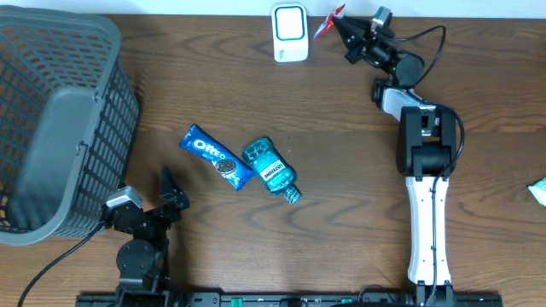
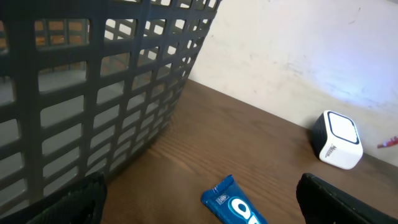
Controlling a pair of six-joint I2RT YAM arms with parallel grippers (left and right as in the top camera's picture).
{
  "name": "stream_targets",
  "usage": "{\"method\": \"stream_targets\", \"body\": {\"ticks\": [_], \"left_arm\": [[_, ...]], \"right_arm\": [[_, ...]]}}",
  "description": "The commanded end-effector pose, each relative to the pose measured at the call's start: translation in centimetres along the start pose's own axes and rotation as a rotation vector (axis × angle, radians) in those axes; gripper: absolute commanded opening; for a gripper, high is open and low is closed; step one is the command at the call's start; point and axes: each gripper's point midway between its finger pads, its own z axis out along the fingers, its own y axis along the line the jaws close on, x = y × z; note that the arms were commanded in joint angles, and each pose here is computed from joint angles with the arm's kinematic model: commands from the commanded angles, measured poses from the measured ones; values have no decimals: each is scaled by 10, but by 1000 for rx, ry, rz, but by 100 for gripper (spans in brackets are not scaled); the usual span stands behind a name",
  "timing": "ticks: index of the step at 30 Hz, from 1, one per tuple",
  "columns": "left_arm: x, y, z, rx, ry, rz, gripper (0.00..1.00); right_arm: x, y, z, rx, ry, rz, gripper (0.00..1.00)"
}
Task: Scan the item barcode
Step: 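Bring the red stick back and lower it onto the table center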
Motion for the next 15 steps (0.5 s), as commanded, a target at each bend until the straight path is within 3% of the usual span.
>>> {"method": "stream_targets", "body": {"ticks": [1,5,7,11,15], "left_arm": [[15,6,2,-16,36,17,98],[15,6,2,-16,36,17,98],[15,6,2,-16,36,17,98],[15,6,2,-16,36,17,98],[15,6,2,-16,36,17,98]], "right_arm": [[-66,8,18,-64,-47,23,1],[-108,-3,21,-20,-117,131,1],[-138,-15,21,38,-227,270,1],[-197,-36,16,23,-543,856,1],[-238,-20,32,-31,-638,873,1]]}}
